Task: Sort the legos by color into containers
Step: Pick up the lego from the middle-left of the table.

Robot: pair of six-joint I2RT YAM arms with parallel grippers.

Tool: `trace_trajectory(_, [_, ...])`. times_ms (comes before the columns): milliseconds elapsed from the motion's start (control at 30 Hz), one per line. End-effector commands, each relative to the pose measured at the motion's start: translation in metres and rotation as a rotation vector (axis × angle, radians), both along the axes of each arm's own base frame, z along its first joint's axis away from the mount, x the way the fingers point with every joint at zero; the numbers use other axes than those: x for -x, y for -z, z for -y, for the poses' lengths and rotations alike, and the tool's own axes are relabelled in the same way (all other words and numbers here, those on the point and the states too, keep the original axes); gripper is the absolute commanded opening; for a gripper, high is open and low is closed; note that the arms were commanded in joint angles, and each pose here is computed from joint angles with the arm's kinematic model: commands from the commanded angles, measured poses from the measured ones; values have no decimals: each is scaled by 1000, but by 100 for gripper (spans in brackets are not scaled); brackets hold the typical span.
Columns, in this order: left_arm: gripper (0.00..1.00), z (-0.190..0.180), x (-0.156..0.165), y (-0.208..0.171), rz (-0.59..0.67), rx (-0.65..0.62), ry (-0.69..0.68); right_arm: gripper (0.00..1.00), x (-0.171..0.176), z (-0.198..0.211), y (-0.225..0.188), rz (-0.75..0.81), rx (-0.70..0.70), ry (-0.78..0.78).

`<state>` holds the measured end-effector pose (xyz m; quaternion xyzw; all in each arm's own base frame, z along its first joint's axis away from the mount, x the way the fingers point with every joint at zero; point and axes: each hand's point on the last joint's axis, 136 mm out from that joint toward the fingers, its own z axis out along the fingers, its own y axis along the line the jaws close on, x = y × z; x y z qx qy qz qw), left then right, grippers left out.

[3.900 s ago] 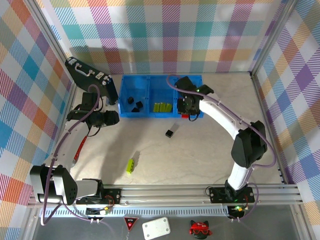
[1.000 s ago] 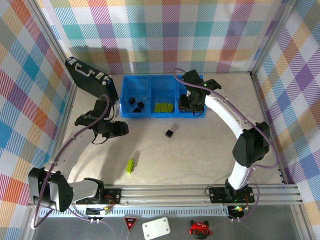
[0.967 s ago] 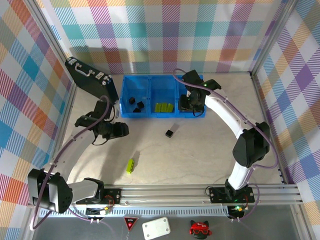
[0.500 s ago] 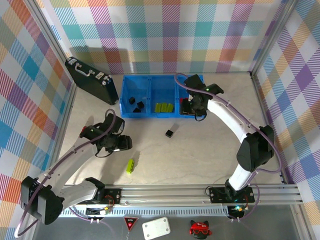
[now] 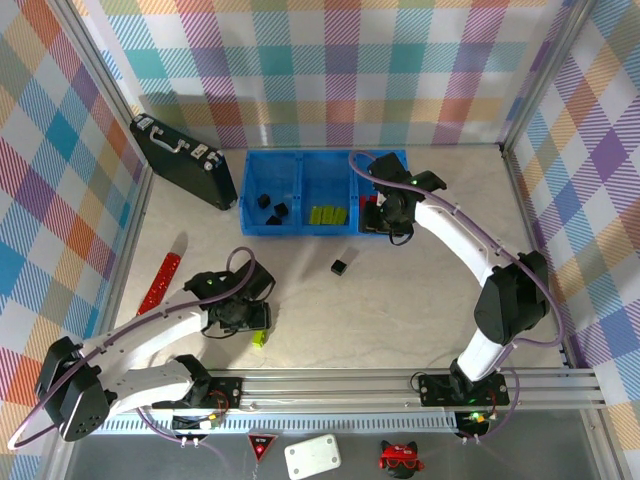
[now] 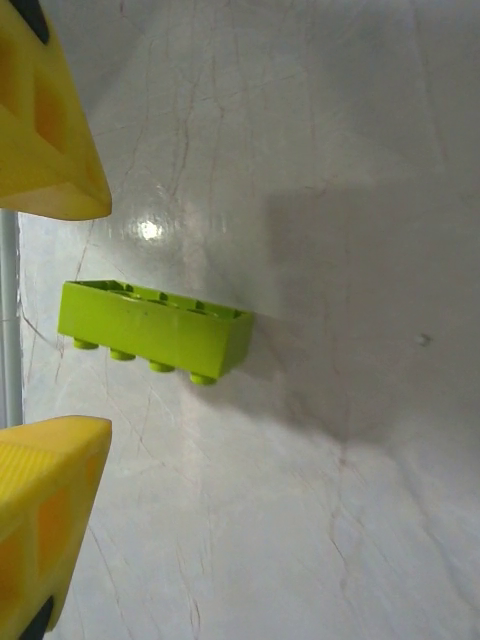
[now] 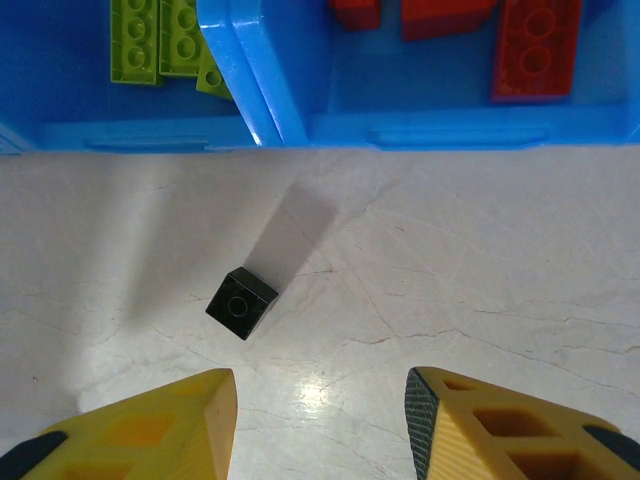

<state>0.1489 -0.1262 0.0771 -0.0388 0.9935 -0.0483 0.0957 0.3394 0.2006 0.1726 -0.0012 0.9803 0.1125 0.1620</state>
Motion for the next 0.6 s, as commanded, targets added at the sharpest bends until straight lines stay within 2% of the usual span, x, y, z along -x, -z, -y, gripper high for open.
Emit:
trace_trajectory(0, [53,2,3,13,-8,-4,-22,49,4,-4,-12,17,-31,-9])
trace_trajectory(567, [46,17,3,48,-83,-58,49,49,7,0,-11,18,-22,1])
